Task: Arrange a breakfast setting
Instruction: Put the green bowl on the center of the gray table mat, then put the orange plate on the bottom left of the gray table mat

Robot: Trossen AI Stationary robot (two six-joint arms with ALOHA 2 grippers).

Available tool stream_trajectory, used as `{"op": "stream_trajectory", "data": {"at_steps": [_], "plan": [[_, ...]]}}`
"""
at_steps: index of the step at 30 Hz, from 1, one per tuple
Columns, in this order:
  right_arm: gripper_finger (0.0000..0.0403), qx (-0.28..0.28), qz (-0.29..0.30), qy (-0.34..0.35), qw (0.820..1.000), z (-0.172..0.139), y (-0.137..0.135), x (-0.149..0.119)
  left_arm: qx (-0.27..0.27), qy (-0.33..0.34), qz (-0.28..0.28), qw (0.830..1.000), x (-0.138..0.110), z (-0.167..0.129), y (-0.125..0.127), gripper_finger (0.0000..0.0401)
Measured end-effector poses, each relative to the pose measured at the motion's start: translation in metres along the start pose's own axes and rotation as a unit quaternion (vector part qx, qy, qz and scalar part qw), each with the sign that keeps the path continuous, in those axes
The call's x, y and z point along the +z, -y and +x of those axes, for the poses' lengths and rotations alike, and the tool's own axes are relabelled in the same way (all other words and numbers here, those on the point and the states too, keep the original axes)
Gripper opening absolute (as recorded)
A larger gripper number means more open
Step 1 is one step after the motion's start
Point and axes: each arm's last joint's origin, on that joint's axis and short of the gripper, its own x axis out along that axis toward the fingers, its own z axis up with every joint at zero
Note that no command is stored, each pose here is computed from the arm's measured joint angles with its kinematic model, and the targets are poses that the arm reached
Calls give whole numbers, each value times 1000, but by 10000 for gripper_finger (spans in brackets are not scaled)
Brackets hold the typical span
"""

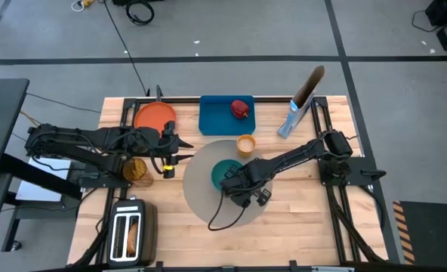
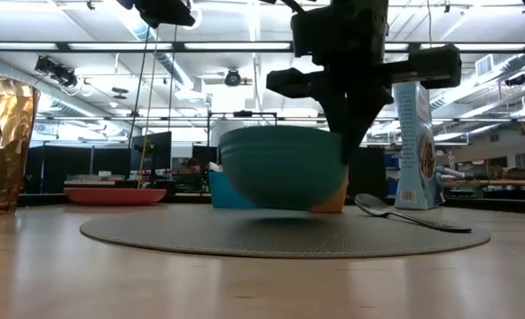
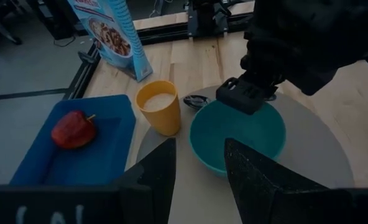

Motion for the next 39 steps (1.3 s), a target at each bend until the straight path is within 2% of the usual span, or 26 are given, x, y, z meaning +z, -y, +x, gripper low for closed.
{"op": "stream_trajectory", "data": {"at_steps": [8,19,33,39], "plan": [[35,-13,2,-6,1000,0,1,0,-1,0,0,1000,0,0,0,144],[26,-13,12,-6,1000,0,1,0,-1,0,1,1000,0,0,0,144],[73,5,30,13,999,-1,-3,4,-1,0,1,1000,0,0,0,144],[87,-10,26,15,999,-9,-11,8,-1,0,1,1000,0,0,0,144]]}}
